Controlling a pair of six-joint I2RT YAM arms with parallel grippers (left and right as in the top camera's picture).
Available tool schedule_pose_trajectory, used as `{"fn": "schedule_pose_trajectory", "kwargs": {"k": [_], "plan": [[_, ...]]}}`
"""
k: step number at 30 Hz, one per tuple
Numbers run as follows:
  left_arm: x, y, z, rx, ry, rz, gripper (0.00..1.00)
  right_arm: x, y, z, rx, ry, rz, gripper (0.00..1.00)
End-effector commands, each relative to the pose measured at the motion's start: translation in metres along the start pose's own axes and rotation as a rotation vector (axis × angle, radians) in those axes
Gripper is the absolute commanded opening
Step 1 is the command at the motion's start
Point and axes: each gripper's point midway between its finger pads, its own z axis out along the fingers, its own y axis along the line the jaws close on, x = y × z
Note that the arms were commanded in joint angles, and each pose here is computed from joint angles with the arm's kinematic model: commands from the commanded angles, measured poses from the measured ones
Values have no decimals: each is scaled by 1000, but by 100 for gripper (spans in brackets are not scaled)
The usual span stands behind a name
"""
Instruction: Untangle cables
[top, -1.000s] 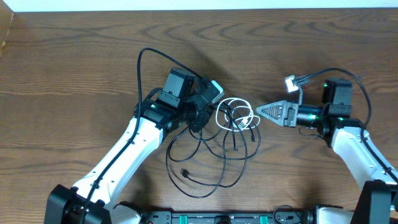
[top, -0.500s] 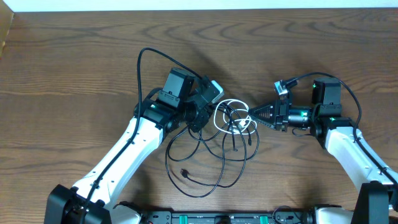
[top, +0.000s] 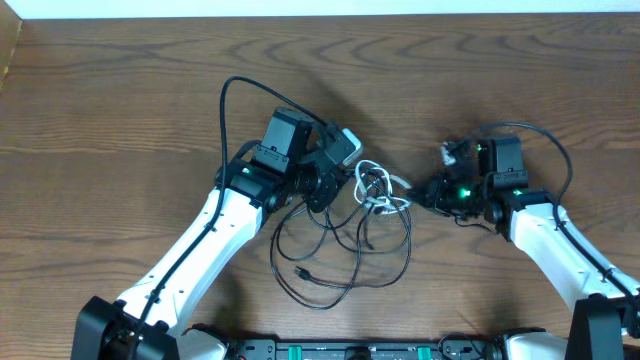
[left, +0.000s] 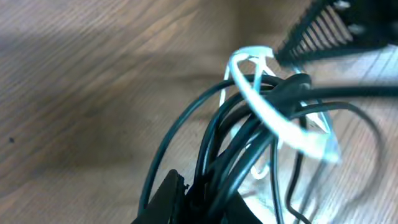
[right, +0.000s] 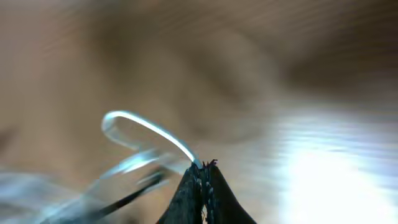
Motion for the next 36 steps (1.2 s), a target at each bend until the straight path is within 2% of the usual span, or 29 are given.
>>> {"fn": "schedule_pose_trajectory", "kwargs": {"k": [1,7,10,13,15,17,18,19,20,24,26,30,33,36], "plan": [[-2,-5,-1,32,-7,-8,8,-43,-76,-28,482,-255,-33,1],[-2,-5,-1,32,-5,-9,8,-54,-99,-45,605,-324,-8,2],[-1,-5,-1,29,-3,-9,7,-64,-128,-72,698,-418,143,2],[-2,-5,-1,29,-3,-9,7,-67,-137,-83,659,-436,243,2],[-2,-5,-1,29,-4,-9,7,-67,-128,-80,532,-402,270,5],[-2,-5,-1,29,-4,-9,7,-66,-100,-72,328,-324,173,9],[-2,-5,-1,29,-4,-9,7,-62,-78,-68,194,-274,85,15],[-2,-5,-1,29,-4,-9,8,-60,-68,-67,140,-255,46,19],[-2,-5,-1,29,-4,-9,7,-48,-30,-63,-60,-184,-89,29],[-2,-5,-1,30,-4,-9,8,-19,33,-68,-398,-86,-318,39],[-3,-8,-1,49,-10,-9,7,-15,40,-65,-407,-78,-362,40],[-11,-31,-4,187,-54,-6,8,-5,62,-57,-452,-58,-476,41],[-16,-48,-9,289,-89,-3,7,1,76,-53,-477,-60,-567,40],[-18,-53,-10,315,-96,-4,7,4,83,-52,-497,-56,-593,36]]}}
